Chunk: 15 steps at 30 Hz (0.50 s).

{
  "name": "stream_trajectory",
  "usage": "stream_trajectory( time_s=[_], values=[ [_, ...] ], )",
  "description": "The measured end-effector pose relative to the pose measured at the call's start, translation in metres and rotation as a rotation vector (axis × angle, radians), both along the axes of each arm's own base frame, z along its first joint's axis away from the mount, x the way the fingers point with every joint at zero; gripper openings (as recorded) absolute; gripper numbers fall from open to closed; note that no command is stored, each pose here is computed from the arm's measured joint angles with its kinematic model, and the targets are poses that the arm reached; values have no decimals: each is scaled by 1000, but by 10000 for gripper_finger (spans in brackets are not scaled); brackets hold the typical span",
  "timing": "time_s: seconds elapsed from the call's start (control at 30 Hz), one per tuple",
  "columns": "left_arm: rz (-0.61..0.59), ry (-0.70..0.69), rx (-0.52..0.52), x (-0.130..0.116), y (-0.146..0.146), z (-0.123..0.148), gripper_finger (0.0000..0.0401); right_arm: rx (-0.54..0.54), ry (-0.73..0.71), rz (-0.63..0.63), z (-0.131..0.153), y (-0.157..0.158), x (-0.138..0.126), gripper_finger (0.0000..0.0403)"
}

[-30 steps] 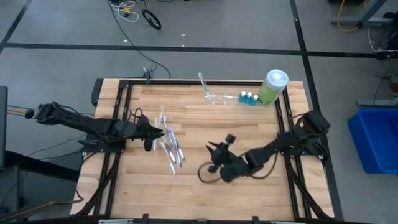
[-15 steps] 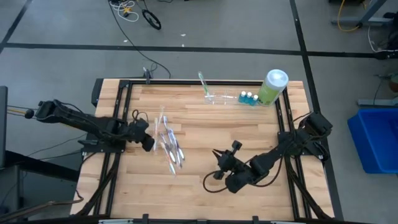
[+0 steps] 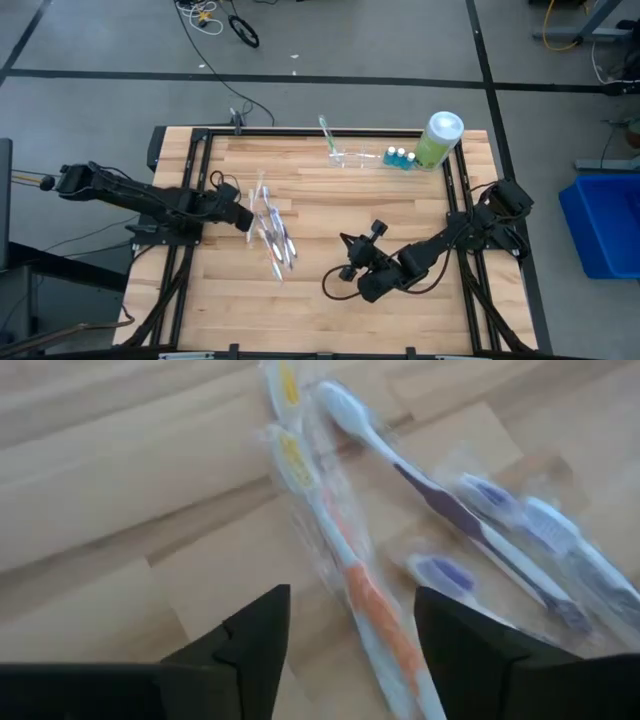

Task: Pick & Place toothbrushing station
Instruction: Put the middle orange toothbrush into the middle section of the transparent organizer

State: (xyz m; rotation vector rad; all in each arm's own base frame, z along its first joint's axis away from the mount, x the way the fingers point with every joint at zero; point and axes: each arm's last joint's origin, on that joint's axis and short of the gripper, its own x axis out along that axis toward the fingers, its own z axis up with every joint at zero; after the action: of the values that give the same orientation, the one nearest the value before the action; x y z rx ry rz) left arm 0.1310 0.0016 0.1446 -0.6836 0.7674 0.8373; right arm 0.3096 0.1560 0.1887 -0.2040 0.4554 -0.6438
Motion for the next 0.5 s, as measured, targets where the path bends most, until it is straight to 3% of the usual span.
stream_trajectory(
  time_s=[0.13,0.5],
  values=[
    [1,-5,18,10,1,-5,204,0,-1,0,0,0,0,35],
    [32,80,37,24,7,-24,117,4,-8,-1,0,0,0,67]
  ],
)
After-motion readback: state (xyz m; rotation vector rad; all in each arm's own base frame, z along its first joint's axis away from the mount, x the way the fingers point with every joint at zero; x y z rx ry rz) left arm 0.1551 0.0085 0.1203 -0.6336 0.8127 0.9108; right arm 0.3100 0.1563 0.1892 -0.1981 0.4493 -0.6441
